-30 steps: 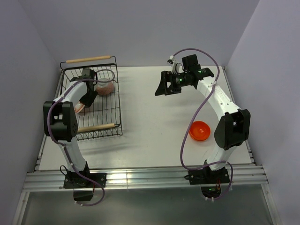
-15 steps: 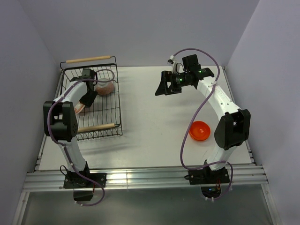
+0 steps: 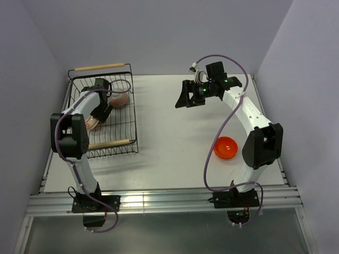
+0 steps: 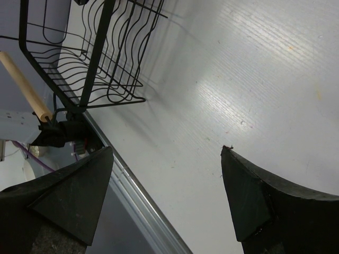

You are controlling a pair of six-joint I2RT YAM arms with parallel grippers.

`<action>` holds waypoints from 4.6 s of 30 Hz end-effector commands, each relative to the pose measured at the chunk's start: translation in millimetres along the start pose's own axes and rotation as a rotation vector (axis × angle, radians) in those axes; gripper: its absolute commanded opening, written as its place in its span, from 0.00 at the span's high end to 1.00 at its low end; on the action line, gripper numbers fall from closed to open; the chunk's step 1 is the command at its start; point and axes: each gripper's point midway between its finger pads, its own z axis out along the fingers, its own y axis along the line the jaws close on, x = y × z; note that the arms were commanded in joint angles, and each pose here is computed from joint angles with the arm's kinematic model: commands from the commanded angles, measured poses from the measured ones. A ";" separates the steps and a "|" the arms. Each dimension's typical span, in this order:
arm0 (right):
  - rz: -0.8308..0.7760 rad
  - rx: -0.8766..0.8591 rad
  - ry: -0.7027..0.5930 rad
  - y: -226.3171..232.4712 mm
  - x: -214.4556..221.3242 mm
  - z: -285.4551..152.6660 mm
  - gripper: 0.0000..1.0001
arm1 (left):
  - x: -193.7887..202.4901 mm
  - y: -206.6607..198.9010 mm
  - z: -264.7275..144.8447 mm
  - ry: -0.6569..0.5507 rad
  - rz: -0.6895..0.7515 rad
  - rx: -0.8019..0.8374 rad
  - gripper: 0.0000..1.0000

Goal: Load the bowls into the dish rack

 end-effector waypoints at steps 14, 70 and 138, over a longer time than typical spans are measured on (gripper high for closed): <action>-0.048 -0.020 -0.049 8.5 -9.4 -12.0 0.11 | -8.0 -18.7 -1.1 -0.006 -0.010 0.095 0.00; -0.048 0.469 0.207 -133.5 92.9 -145.8 0.37 | -96.7 -19.4 -254.1 -0.775 -0.138 0.663 0.01; 0.108 0.589 0.543 -198.5 201.3 -138.2 0.66 | -85.3 -62.5 -253.2 -0.766 -0.126 0.868 0.01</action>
